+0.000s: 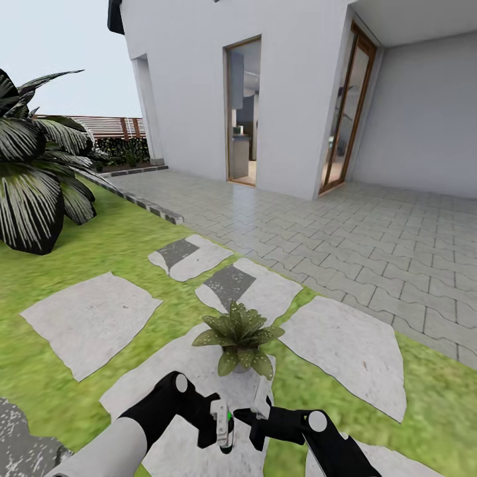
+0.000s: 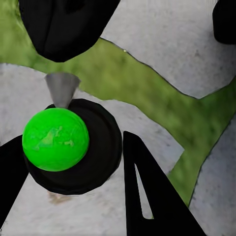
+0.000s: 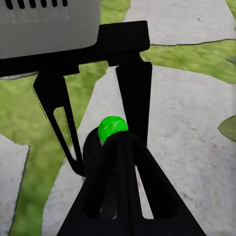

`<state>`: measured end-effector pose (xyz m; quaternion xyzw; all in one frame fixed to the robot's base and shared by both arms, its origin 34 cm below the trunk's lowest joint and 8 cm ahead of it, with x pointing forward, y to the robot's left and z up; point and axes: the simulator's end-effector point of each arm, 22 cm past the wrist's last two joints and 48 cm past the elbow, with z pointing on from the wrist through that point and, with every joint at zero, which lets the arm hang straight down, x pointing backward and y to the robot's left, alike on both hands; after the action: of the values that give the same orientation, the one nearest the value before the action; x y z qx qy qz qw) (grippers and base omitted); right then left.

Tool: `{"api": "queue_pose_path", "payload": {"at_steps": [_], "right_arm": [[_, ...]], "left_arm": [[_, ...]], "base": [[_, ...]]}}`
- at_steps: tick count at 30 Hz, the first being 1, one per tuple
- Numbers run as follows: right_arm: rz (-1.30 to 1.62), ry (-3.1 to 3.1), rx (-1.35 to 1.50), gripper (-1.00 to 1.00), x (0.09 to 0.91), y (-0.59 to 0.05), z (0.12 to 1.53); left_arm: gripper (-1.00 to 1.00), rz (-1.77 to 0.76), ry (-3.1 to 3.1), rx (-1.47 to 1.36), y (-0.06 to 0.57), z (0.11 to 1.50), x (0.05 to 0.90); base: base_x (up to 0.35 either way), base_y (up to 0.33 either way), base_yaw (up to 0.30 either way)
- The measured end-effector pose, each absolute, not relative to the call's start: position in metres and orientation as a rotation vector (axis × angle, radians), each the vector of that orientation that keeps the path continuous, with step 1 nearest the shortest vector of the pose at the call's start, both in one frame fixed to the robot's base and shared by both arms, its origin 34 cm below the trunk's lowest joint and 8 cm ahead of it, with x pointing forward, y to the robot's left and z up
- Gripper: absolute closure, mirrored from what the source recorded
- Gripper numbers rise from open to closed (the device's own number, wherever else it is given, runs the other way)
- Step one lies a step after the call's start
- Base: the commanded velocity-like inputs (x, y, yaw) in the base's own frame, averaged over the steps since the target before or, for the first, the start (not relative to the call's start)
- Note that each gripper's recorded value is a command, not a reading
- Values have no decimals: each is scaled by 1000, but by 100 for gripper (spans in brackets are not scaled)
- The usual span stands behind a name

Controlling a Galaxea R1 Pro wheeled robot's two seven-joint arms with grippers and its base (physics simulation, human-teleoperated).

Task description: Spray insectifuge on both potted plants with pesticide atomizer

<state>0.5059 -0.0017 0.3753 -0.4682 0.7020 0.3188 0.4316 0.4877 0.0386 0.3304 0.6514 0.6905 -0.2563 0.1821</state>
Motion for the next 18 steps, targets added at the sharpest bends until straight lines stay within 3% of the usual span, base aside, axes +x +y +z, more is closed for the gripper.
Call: {"api": "queue_pose_path", "payload": {"at_steps": [18], "right_arm": [[794,1752,-1169,100,506,-3,375]], "left_arm": [[100,-721,1949,1821,40,332,491]], "base": [[0,0,0]]}}
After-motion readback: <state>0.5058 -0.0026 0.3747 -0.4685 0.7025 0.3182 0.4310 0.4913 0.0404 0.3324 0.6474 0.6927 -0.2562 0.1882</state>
